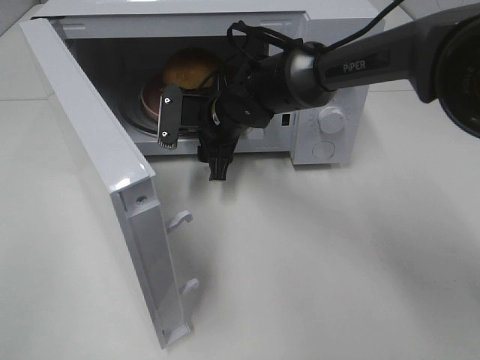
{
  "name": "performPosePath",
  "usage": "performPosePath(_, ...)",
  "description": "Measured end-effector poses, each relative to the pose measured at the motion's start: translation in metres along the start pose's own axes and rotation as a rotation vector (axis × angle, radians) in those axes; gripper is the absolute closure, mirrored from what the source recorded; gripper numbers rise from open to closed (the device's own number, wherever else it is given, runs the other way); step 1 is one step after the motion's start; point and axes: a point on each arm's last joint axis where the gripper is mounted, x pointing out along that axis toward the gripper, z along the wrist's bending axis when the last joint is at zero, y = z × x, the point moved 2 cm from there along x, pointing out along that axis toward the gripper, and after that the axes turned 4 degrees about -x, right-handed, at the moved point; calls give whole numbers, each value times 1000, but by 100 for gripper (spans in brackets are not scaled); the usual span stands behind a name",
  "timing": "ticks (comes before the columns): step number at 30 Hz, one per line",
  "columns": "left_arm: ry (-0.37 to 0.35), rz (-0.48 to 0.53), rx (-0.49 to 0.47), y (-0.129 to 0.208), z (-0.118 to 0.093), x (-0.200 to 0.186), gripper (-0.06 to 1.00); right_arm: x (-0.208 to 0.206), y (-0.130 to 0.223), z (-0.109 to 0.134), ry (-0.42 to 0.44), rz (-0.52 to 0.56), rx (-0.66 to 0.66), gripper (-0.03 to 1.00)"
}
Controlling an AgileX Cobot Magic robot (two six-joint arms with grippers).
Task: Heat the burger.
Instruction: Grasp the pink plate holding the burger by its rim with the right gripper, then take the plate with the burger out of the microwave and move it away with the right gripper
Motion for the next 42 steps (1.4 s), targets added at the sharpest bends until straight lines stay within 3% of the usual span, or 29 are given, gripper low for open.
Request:
performPosePath(10,0,0,0,0,0,0,94,0,-1,-2,7,-6,4,50)
performPosePath(15,0,0,0,0,0,0,94,-2,-5,-2,3,0,-3,71)
performPosePath(17,0,0,0,0,0,0,94,-3,-5,-2,2,1,0,75)
performPosePath(23,0,0,0,0,0,0,94,-5,-7,-5,14,-4,-20,79)
performPosePath(42,0,0,0,0,0,0,94,-13,-6,-12,14,15,-36,80)
